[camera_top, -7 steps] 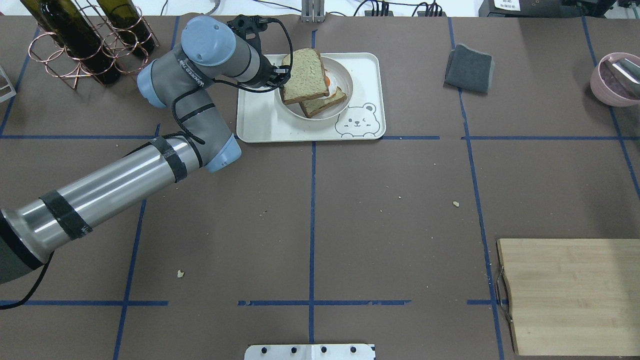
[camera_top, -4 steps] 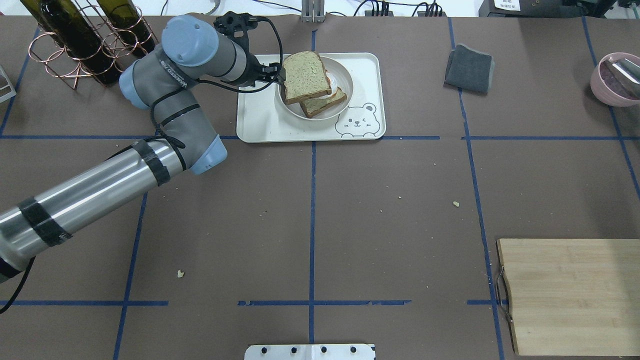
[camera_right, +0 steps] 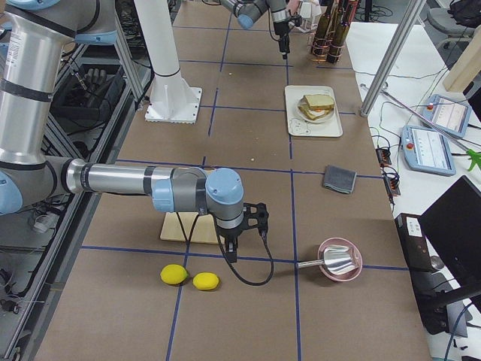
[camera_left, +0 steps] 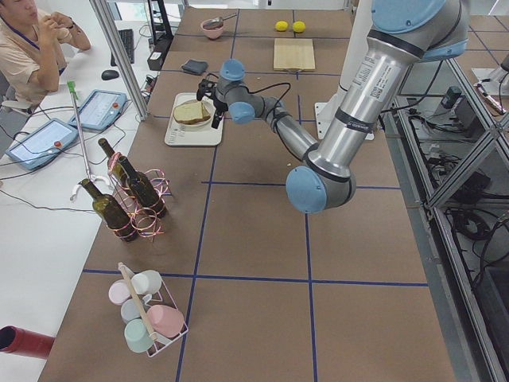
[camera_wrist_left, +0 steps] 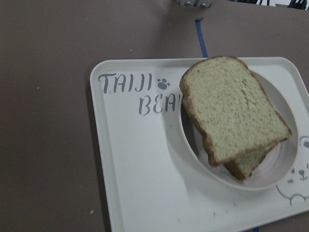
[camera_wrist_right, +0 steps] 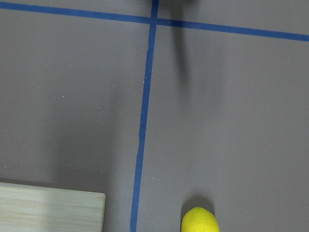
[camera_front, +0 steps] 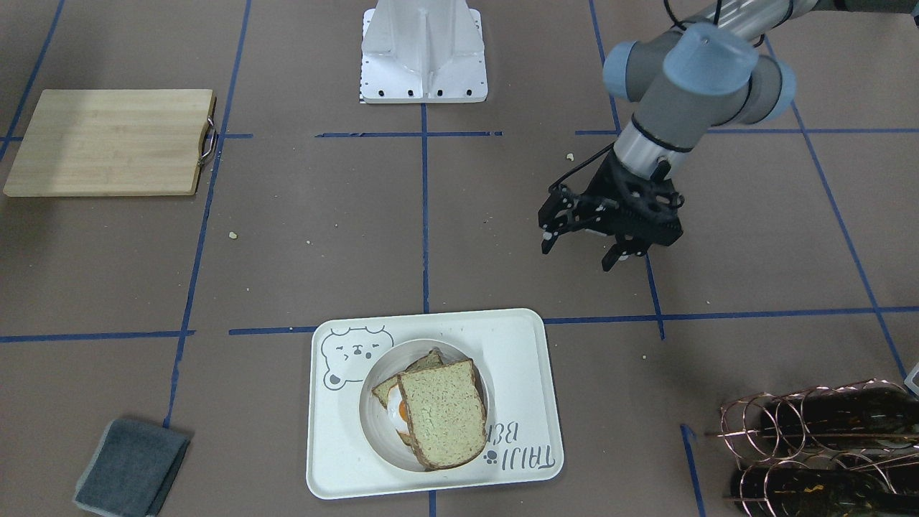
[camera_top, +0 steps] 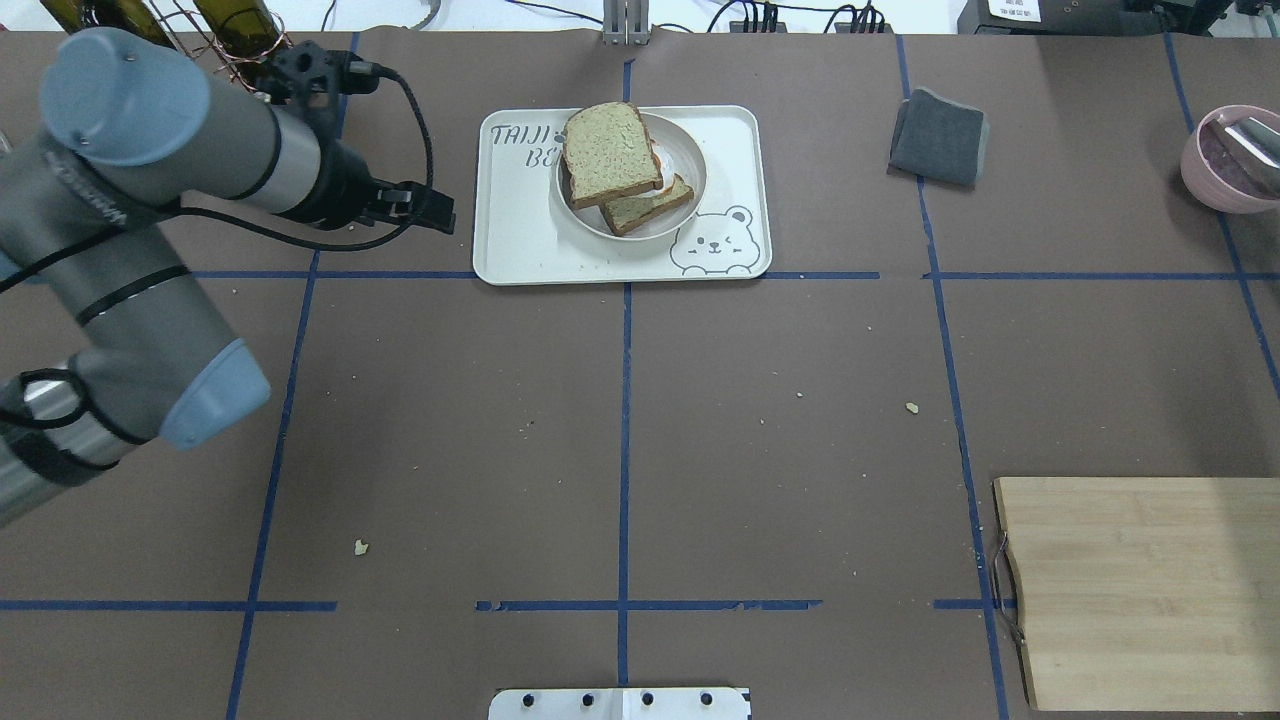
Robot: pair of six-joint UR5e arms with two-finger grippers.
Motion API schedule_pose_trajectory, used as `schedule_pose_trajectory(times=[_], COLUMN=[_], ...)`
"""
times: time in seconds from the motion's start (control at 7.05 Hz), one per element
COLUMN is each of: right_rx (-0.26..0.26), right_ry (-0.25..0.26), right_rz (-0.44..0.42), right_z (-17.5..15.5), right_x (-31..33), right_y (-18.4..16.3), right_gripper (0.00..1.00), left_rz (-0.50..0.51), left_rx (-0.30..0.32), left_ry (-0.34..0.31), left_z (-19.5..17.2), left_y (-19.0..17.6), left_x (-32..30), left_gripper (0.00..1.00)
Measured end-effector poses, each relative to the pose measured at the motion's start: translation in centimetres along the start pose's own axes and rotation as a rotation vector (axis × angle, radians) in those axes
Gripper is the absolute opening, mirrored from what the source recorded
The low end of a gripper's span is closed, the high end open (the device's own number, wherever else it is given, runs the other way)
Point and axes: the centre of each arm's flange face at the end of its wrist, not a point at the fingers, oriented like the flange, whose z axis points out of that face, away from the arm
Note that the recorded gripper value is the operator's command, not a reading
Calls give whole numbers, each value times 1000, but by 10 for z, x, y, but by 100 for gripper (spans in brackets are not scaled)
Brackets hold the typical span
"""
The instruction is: Make sandwich and place on tray
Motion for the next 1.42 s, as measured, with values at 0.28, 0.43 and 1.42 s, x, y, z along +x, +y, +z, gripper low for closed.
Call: schedule_pose_trajectory(times=[0.28,0.43,1.42], right_rx=[0,-2,-9], right_ry=[-2,-3,-4], right_rz=[-4,-3,-7], right_z=[-2,-1,2], right_x=[-3,-3,-1], right_y=[-5,-6,-3], right_gripper=[100,100,100], left_rz=[162,235,-41], left_rx=[-50,-110,-245], left_ry=[-86,-106,-204], left_z=[-80,-115,-242], left_y=[49,73,218], left_x=[-115,-191,-443], left_gripper=[100,100,100])
